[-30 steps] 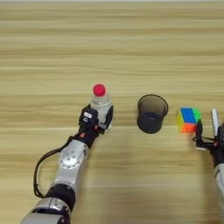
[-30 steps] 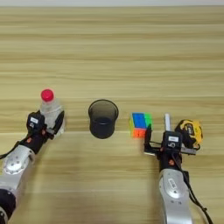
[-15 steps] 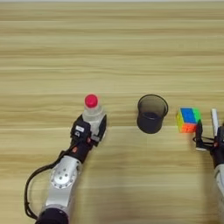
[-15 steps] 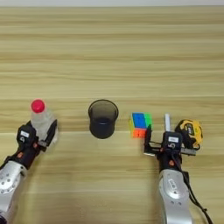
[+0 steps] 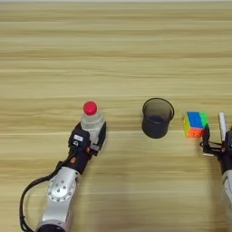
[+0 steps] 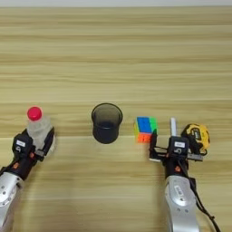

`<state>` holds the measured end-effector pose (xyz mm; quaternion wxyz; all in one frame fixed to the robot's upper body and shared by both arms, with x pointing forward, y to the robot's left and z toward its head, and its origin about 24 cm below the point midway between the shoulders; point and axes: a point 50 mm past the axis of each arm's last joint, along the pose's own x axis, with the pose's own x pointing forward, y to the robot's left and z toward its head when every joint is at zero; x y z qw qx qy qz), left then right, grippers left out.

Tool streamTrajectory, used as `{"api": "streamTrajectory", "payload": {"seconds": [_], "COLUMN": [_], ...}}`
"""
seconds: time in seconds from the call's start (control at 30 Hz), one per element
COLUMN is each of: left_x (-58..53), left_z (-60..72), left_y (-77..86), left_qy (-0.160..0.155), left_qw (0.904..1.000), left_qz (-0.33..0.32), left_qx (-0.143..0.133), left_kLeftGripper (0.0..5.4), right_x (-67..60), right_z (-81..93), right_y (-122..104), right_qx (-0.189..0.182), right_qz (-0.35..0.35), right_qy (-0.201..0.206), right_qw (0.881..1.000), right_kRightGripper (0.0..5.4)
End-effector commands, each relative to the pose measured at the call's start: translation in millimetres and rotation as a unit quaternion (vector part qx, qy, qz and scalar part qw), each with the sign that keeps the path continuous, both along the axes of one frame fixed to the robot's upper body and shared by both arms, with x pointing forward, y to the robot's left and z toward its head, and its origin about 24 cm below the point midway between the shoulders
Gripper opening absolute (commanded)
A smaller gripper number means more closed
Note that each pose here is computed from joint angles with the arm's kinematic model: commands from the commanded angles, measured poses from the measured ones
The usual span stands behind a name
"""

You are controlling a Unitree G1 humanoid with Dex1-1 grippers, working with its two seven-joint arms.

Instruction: Move the objects on the table

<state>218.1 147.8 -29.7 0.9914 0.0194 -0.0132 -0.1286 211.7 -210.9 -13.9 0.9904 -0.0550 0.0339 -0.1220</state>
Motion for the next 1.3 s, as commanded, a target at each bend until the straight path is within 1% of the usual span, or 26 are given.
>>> {"api": "streamTrajectory", "payload": {"seconds": [0.03, 0.2, 0.27, 0.33, 0.6, 0.63, 0.67, 0.93, 1.13, 1.3], "left_x": [-2.4, -2.8, -3.1, -3.4, -3.5, -3.5, -3.3, -3.0, -4.1, -8.2], "left_z": [-3.6, -4.6, -5.0, -5.1, -4.8, -4.7, -4.6, -4.3, -3.7, -4.1], "left_y": [0.2, -1.1, -1.7, -2.4, -3.3, -3.5, -3.6, -4.0, -5.1, -3.4], "left_qy": [0.011, 0.014, 0.015, 0.015, 0.014, 0.014, 0.014, 0.013, 0.012, 0.014], "left_qw": [0.9999, 0.9999, 0.9998, 0.9998, 0.9998, 0.9998, 0.9998, 0.9998, 0.9998, 0.9998], "left_qz": [0.0, -0.007, -0.008, -0.01, -0.009, -0.01, -0.01, -0.01, -0.01, -0.009], "left_qx": [0.005, 0.005, 0.006, 0.006, 0.008, 0.008, 0.009, 0.01, 0.009, 0.011], "left_kLeftGripper": [3.09, 3.09, 3.46, 3.58, 4.48, 4.51, 4.7, 5.37, 5.37, 5.37], "right_x": [1.0, 1.0, 1.0, 0.9, 1.1, 1.1, 1.3, 2.0, 2.2, 2.5], "right_z": [-0.4, -0.6, -0.7, -0.7, -1.0, -1.0, -1.0, -1.0, -0.9, -1.0], "right_y": [-0.2, 0.1, 0.2, 0.2, -0.2, -0.1, -0.1, -0.2, -0.7, -1.1], "right_qx": [-0.002, -0.001, -0.002, -0.002, -0.002, -0.002, -0.002, -0.002, -0.002, -0.002], "right_qz": [0.0, 0.0, 0.0, 0.0, 0.001, 0.001, 0.001, 0.001, 0.001, 0.001], "right_qy": [0.003, 0.003, 0.003, 0.004, 0.005, 0.004, 0.004, 0.004, 0.004, 0.005], "right_qw": [1.0, 1.0, 1.0, 1.0, 1.0, 1.0, 1.0, 1.0, 1.0, 1.0], "right_kRightGripper": [5.4, 5.4, 5.4, 5.4, 5.4, 5.4, 5.4, 5.4, 5.4, 5.4]}}
